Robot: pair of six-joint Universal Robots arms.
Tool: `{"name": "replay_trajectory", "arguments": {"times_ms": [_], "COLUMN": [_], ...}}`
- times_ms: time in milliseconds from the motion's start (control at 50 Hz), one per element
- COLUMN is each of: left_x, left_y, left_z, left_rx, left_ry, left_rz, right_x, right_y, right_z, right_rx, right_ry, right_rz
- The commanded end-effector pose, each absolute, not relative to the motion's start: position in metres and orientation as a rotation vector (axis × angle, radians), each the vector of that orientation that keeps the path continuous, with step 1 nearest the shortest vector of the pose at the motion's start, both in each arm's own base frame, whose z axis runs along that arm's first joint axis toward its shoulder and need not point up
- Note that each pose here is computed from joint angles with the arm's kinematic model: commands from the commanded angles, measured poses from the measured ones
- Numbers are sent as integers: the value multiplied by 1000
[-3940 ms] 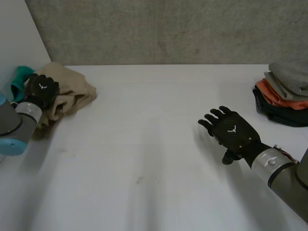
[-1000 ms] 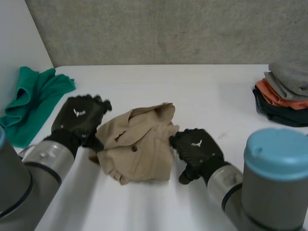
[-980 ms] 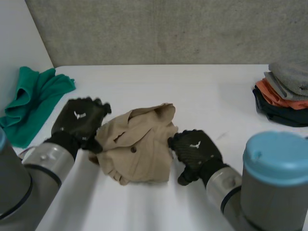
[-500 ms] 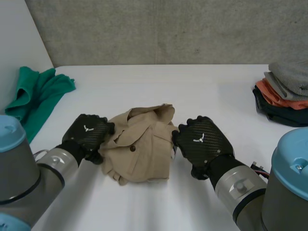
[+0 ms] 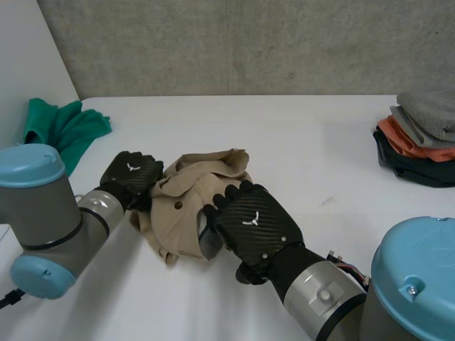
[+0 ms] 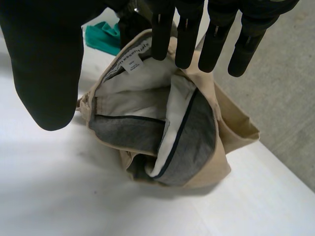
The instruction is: Fold the laundry.
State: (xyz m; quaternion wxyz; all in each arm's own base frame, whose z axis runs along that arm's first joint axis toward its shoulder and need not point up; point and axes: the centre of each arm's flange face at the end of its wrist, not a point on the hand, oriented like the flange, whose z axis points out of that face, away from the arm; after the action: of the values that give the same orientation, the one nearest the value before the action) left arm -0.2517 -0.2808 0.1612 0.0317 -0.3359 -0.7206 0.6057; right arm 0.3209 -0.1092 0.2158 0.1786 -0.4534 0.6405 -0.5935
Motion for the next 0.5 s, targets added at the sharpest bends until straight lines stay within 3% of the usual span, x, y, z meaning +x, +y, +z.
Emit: {"name": "replay_trajectory", "arguments": {"times_ms": [20, 340, 500], "left_x": [-254, -260, -259], "left_y": [-294, -290, -290], "left_z": [155, 161, 160], "left_rx": [-973, -845, -817], "left_ry": [-2238, -2221, -2225], "left_rz": [1849, 1809, 1797], "right_x": [324, 337, 370], "right_y": [-118, -114, -117], "right_z": [220, 234, 192], "right_rx": [-1260, -1257, -1339], "right_ry": [1779, 1660, 1578], "right_rz": [-1748, -1780, -1776]}}
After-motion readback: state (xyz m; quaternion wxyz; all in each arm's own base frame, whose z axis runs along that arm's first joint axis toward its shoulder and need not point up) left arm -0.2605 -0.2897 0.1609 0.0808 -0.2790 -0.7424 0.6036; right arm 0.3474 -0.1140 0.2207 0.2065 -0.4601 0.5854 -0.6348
